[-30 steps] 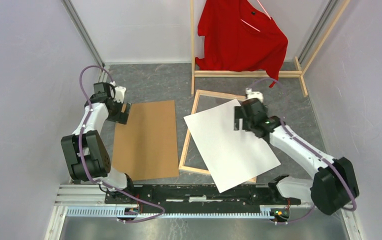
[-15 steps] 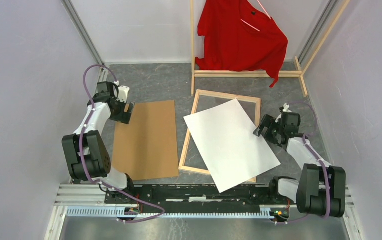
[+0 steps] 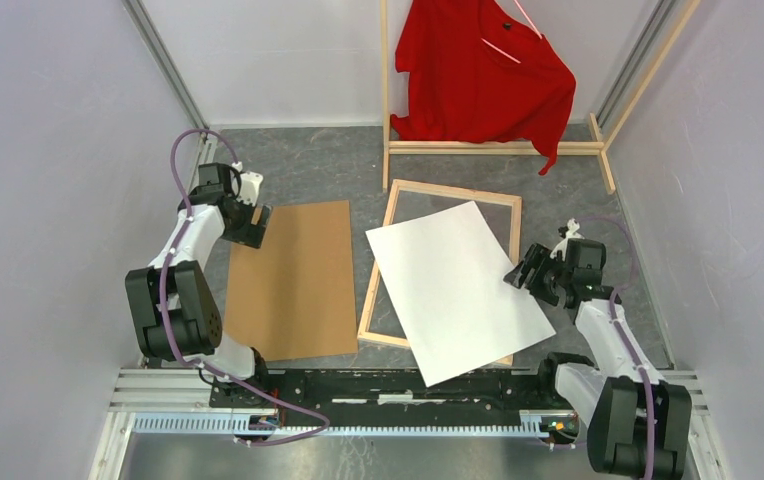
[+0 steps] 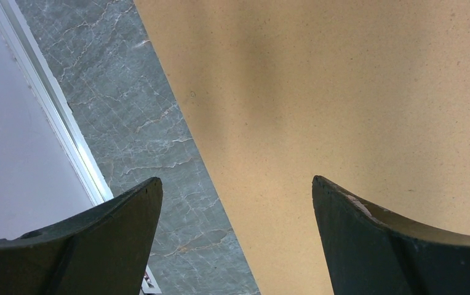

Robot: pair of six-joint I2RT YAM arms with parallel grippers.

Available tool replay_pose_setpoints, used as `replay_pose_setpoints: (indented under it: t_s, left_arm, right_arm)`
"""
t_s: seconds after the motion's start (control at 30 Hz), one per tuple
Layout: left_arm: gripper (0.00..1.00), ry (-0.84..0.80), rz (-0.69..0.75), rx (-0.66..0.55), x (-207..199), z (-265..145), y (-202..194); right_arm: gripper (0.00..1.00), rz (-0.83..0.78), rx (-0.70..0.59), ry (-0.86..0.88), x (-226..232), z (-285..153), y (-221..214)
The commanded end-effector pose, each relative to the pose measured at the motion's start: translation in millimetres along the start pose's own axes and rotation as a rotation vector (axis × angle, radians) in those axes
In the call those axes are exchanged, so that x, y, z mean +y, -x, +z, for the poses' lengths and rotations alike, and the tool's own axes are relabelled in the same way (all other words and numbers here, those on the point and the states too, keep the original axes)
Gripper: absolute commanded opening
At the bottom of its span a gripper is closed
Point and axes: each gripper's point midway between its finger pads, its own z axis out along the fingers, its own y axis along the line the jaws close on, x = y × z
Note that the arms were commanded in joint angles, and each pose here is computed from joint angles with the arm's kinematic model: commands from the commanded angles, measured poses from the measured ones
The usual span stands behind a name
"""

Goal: Put the photo into the frame
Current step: Turn over the photo from the photo frame.

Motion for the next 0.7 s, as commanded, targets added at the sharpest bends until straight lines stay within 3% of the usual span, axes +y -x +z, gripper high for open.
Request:
replay_pose_setpoints:
  t_s: [0.0, 0.4, 0.67]
  left_arm:
    - [0.97, 0.006, -0.025, -0.022, 1, -3, 8]
    - [0.97, 0.009, -0.022, -0.027, 1, -5, 9]
    - [0.97, 0.011, -0.017, -0.033, 1, -5, 10]
  right_arm:
    - [0.71, 0.0, 0.004, -0.005, 3, -11, 2]
    - [0.5, 0.014, 0.045, 0.063, 17, -25, -13]
    - [0.47, 0.034, 0.076, 0.12, 27, -33, -24]
